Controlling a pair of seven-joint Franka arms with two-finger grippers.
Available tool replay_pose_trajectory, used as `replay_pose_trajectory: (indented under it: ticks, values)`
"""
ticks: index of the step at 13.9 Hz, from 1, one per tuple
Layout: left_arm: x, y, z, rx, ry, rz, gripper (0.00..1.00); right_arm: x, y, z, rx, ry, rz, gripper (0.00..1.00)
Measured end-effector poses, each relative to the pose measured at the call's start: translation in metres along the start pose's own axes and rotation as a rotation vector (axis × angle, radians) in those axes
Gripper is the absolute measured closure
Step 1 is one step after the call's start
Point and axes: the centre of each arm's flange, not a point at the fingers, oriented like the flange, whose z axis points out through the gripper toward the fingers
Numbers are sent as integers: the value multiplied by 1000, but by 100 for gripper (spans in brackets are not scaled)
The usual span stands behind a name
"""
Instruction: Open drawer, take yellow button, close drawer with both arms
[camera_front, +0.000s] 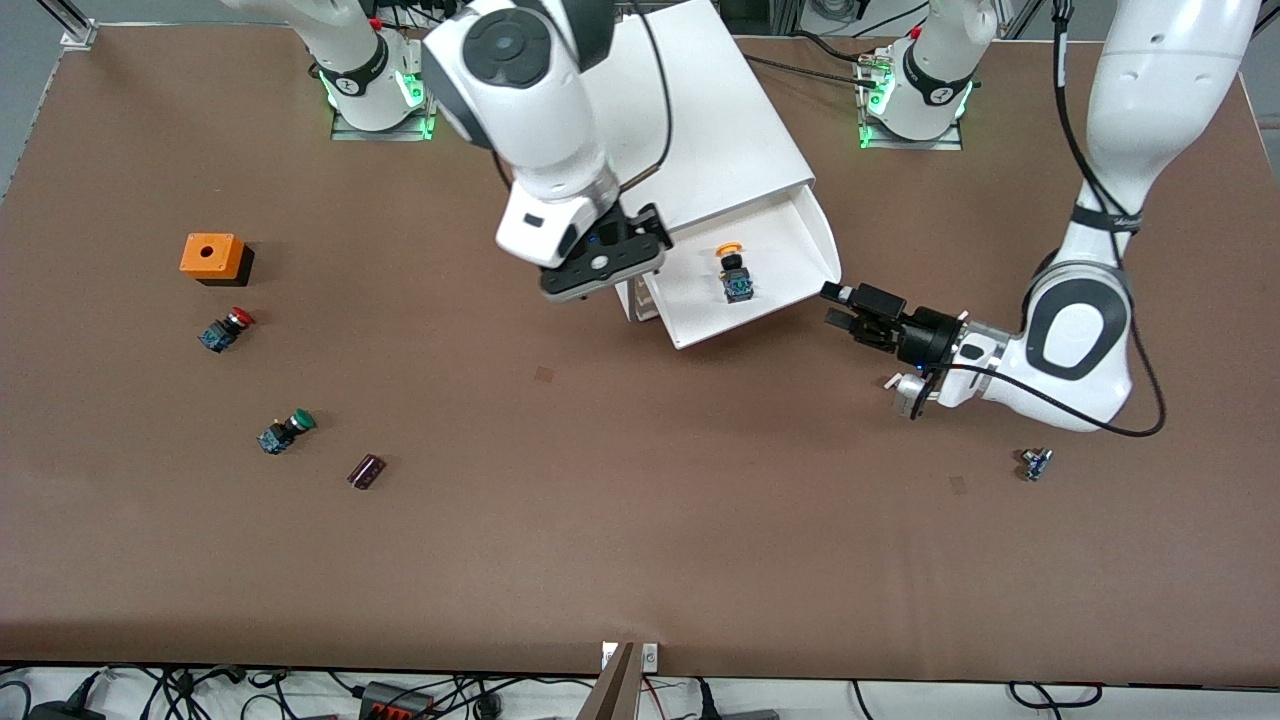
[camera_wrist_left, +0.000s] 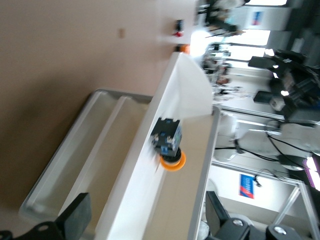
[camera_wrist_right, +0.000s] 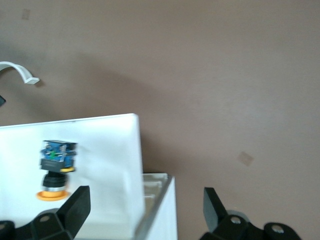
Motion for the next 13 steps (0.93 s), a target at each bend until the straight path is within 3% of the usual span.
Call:
replay_pose_trajectory:
  ticks: [5, 8, 13]
  values:
    - [-5, 50, -50, 412, -11, -234, 0, 1, -54, 26, 43, 58, -44, 0]
    - [-6, 52, -61, 571, 7, -358, 0, -6, -89, 45, 56, 96, -62, 0]
    - [14, 57, -48, 868, 150, -543, 0, -11, -106, 83, 40, 102, -79, 0]
